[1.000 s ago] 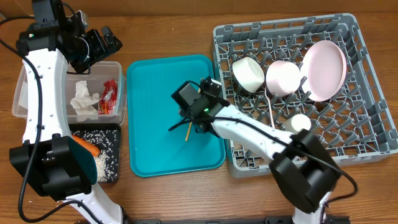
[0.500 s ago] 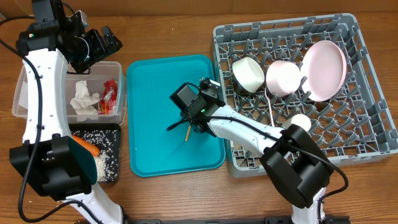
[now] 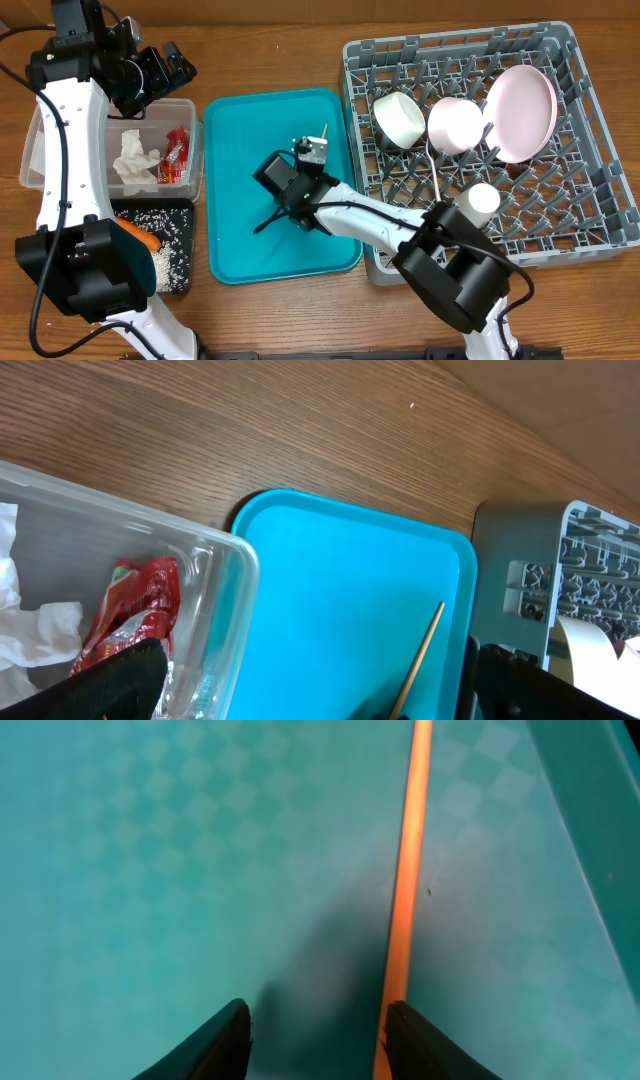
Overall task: Sort waste into correct bins and load items into the dishwasher
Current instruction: 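Grasp the wooden chopstick on the teal tray with the right gripper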
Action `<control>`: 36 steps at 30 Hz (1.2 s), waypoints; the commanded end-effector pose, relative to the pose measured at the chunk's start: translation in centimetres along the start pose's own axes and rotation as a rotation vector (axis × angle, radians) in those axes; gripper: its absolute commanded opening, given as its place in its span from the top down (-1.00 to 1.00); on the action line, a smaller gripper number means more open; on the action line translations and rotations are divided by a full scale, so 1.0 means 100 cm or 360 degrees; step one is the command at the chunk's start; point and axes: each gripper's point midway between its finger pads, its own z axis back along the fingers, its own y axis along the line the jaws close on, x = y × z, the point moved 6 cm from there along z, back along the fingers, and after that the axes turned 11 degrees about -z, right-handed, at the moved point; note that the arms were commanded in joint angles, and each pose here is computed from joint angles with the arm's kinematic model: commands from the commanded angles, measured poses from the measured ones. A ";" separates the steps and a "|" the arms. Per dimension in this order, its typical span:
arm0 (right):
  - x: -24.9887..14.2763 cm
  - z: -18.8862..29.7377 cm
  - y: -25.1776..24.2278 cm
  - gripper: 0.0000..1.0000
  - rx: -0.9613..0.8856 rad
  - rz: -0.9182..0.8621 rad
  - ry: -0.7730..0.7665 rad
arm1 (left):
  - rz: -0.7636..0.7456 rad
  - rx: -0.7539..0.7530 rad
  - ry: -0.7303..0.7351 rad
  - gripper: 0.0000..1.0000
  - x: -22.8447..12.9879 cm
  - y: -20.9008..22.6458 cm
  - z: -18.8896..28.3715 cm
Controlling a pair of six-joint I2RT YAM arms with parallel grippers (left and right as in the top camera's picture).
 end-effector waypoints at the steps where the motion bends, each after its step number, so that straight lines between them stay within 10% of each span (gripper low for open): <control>1: 0.008 -0.002 -0.002 0.07 -0.0031 0.0019 -0.0072 | -0.0019 -0.0008 -0.0051 -1.00 0.005 -0.009 0.010; 13: 0.006 -0.001 -0.009 -0.19 -0.0083 0.0051 -0.0042 | -0.0019 -0.0008 -0.0051 -1.00 0.005 -0.009 0.010; 20: 0.006 -0.003 -0.009 0.48 -0.0068 0.0037 -0.0053 | -0.0019 -0.0009 -0.0051 -1.00 0.005 -0.009 0.010; 36: 0.001 -0.018 -0.020 0.49 -0.0124 -0.0003 -0.0085 | -0.0019 -0.0008 -0.0051 -1.00 0.005 -0.009 0.010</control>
